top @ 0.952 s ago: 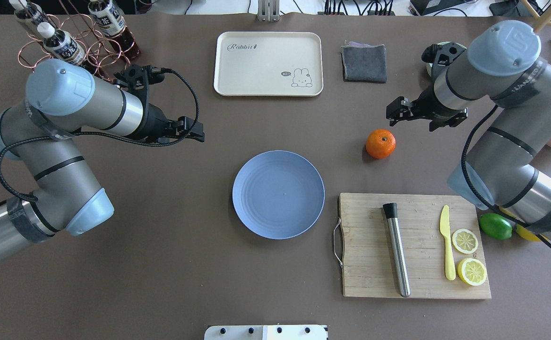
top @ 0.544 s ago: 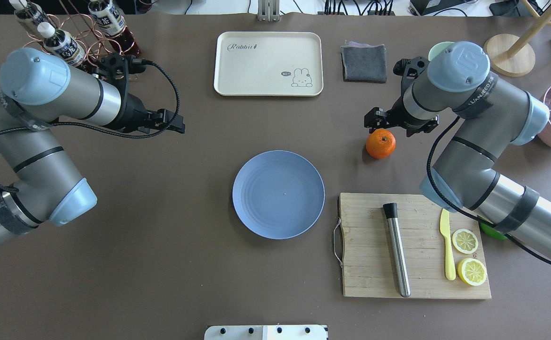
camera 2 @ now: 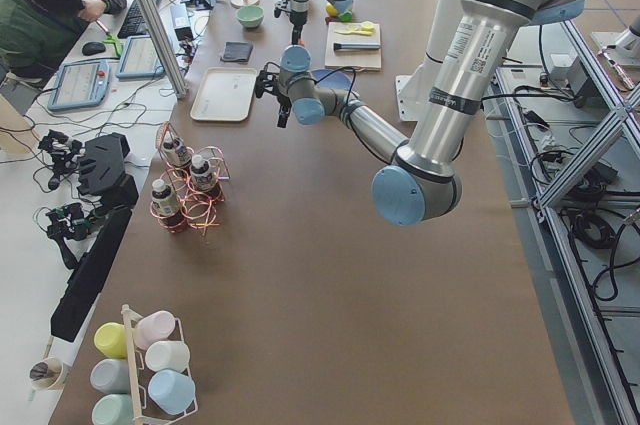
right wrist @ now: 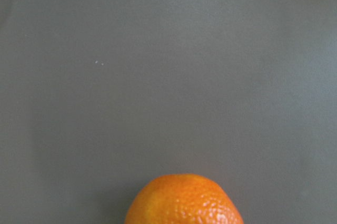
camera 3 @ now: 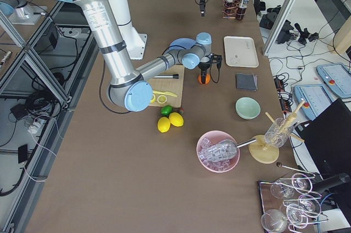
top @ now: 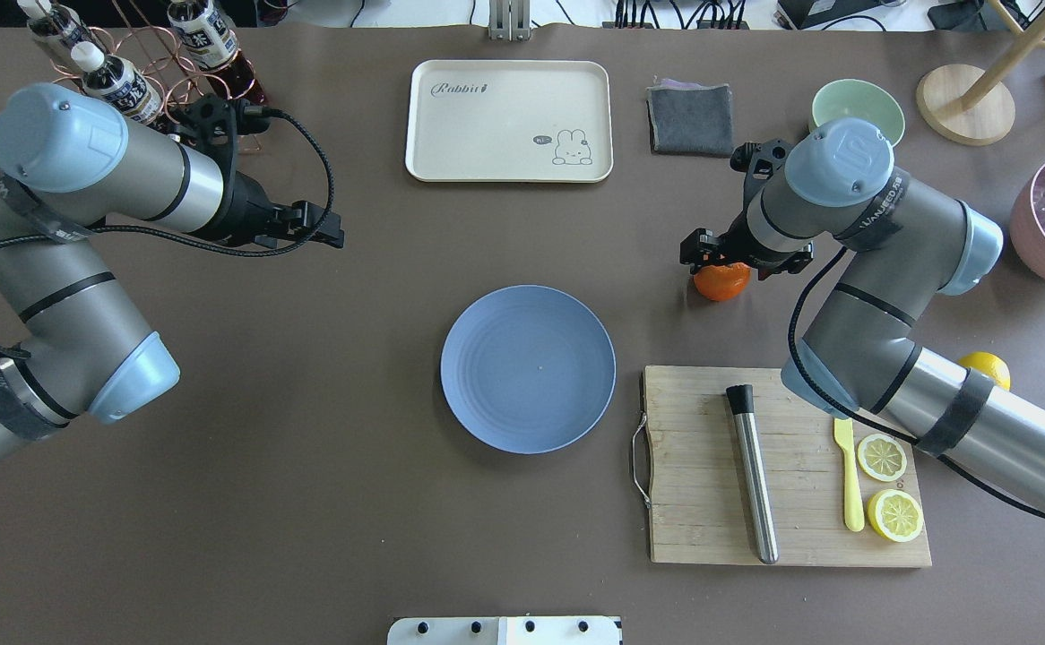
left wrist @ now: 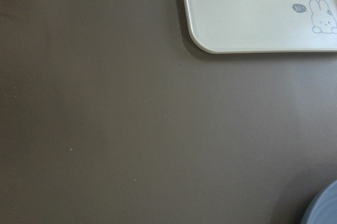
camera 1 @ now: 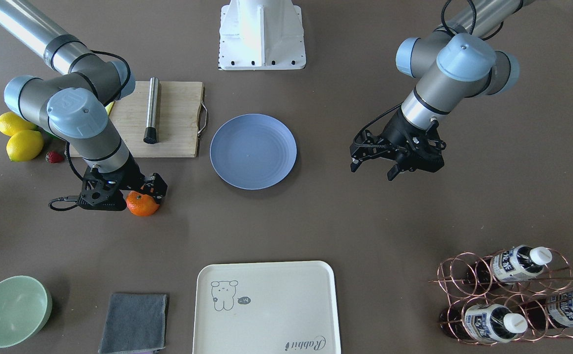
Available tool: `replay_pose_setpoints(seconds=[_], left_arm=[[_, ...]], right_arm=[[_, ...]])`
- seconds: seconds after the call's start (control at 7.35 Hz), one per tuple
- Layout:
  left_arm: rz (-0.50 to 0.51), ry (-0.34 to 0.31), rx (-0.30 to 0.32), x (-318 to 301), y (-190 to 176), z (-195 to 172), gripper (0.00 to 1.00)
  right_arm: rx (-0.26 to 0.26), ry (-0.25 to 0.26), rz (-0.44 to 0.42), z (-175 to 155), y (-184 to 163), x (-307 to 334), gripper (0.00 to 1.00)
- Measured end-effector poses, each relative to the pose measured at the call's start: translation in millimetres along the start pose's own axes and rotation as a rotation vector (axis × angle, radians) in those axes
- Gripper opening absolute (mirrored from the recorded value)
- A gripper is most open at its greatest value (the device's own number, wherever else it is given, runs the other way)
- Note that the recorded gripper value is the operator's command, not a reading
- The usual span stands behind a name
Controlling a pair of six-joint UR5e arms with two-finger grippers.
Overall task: Pick orange to plate
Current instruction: 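Close the right gripper around the orange and lift it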
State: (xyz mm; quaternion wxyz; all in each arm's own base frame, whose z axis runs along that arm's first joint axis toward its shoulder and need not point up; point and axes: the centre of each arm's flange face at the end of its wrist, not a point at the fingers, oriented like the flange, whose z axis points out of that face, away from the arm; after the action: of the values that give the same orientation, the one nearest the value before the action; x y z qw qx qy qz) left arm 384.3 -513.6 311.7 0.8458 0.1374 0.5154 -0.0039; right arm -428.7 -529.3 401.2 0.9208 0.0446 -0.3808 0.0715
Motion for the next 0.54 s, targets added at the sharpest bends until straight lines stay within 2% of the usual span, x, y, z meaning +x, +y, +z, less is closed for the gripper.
replay_pose_setpoints(seconds=[0.14, 0.27, 0.54], left_arm=[[0.000, 0.000, 0.000, -0.3, -0.1, 0.0, 0.98], [0.000, 0.000, 0.000, -0.4, -0.1, -0.5, 0.98], [-0.004, -0.006, -0.001, -1.5, -1.7, -1.1, 0.98]], right_arm=[[0.001, 0.006, -0.002, 3.3, 1.6, -0.6, 0.15], [0.003, 0.006, 0.004, 3.8, 1.8, -2.6, 0.00], [0.012, -0.016, 0.027, -5.3, -2.1, -18.8, 0.00]])
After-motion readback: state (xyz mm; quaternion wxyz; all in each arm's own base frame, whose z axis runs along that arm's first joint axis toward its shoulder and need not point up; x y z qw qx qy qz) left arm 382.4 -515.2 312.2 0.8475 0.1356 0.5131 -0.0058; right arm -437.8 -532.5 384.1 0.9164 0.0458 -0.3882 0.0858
